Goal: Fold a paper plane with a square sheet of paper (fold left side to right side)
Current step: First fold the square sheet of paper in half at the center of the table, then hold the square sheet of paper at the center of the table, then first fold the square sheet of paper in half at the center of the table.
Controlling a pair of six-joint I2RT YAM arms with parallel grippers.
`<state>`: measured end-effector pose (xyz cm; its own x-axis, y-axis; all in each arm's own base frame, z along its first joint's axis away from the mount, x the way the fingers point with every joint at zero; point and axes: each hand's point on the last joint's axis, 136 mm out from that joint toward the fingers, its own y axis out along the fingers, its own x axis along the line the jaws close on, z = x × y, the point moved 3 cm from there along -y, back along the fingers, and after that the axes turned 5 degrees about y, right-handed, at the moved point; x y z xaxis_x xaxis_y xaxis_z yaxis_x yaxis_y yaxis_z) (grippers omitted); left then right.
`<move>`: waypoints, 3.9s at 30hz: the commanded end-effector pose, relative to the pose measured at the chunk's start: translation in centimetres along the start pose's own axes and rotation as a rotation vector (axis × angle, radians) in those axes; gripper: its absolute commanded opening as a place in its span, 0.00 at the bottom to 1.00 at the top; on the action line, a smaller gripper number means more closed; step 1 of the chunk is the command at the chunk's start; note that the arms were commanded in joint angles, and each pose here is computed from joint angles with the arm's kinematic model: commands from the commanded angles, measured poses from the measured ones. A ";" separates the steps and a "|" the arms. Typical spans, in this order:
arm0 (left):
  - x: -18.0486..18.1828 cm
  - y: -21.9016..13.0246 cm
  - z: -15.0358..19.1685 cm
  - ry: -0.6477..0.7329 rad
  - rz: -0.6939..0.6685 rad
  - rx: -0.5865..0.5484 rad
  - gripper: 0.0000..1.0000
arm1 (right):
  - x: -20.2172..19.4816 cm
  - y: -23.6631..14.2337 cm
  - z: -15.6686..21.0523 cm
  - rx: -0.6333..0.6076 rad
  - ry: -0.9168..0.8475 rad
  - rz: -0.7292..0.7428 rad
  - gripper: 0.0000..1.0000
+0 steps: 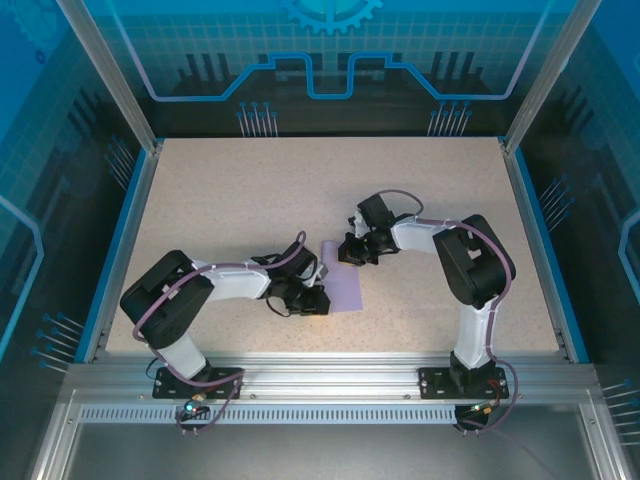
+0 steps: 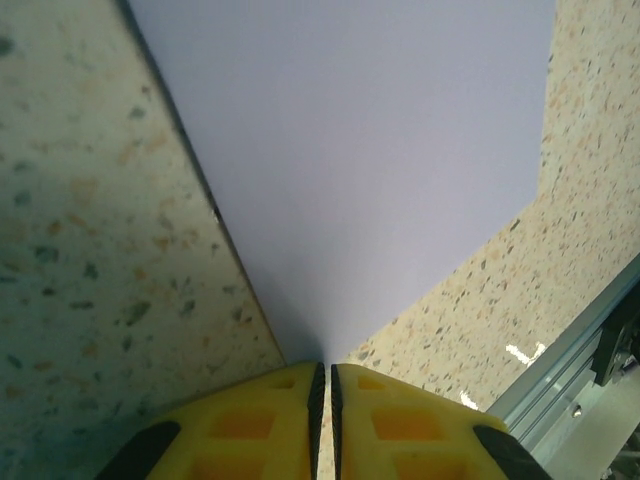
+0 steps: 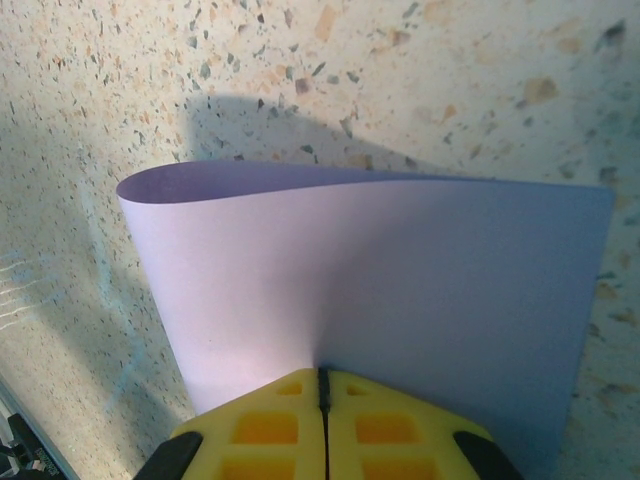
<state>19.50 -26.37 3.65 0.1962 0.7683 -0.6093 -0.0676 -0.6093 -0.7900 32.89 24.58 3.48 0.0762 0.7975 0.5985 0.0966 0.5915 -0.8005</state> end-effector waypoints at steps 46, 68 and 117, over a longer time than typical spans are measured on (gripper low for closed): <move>2.0 1.1 -5.1 -0.067 -0.081 0.031 0.15 | 1.1 -4.7 -2.4 -0.153 -0.061 0.060 0.29; 2.0 0.7 -5.1 -0.069 -0.098 0.016 0.14 | -0.4 -4.1 9.6 0.009 -0.035 0.042 0.10; 2.0 -0.1 -10.6 0.047 -0.049 -0.133 0.06 | -7.0 -2.3 12.5 0.169 -0.015 0.341 0.09</move>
<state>30.02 -27.66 3.97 0.2219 0.7804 -0.5846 0.0575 -0.6090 -0.7911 22.50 22.13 3.53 0.0287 0.8803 0.4735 0.0136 0.4733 -0.8808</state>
